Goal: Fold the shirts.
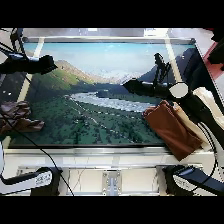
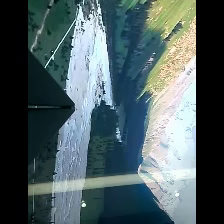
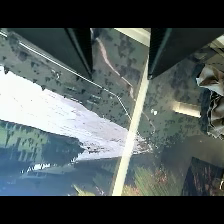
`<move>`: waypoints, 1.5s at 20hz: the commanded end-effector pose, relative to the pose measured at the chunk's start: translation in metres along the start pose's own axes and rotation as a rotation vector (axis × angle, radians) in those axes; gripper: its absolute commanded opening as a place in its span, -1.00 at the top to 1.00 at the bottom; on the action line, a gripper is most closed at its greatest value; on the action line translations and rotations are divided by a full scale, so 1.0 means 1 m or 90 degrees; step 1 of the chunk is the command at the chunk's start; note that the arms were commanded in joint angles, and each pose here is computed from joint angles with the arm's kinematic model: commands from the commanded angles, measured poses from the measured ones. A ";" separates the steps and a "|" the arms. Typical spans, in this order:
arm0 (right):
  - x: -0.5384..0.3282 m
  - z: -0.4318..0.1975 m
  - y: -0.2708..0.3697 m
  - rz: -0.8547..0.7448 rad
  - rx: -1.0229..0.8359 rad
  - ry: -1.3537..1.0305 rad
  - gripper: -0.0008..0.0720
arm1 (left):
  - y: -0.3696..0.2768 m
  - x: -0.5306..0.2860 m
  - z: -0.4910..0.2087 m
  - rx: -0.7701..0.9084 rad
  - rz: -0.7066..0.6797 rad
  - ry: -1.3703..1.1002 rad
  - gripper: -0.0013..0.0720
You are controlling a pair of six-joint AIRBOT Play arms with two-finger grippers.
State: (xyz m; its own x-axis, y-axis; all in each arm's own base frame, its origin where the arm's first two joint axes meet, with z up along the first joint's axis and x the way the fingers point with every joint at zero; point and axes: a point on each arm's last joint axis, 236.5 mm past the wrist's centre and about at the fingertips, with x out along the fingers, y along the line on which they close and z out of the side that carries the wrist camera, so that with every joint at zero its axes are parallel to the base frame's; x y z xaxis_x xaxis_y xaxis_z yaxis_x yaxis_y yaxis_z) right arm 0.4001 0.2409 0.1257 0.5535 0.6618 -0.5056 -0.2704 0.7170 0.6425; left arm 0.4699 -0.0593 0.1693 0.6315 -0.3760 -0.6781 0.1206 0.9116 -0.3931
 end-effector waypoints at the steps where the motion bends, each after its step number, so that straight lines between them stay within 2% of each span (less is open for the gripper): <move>1: 0.000 -0.001 0.000 0.000 0.000 0.001 -0.13 | 0.000 0.000 0.000 0.000 0.000 0.000 0.91; 30: 0.000 0.010 -0.001 -0.004 0.000 -0.027 -0.13 | 0.001 0.000 0.001 0.000 0.001 -0.002 0.91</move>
State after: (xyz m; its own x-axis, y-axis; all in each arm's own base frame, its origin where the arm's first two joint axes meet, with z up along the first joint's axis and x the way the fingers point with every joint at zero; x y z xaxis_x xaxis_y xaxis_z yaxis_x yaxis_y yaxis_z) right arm 0.4036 0.2395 0.1275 0.5677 0.6559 -0.4976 -0.2686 0.7189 0.6411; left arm 0.4702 -0.0592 0.1695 0.6326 -0.3756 -0.6773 0.1205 0.9116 -0.3930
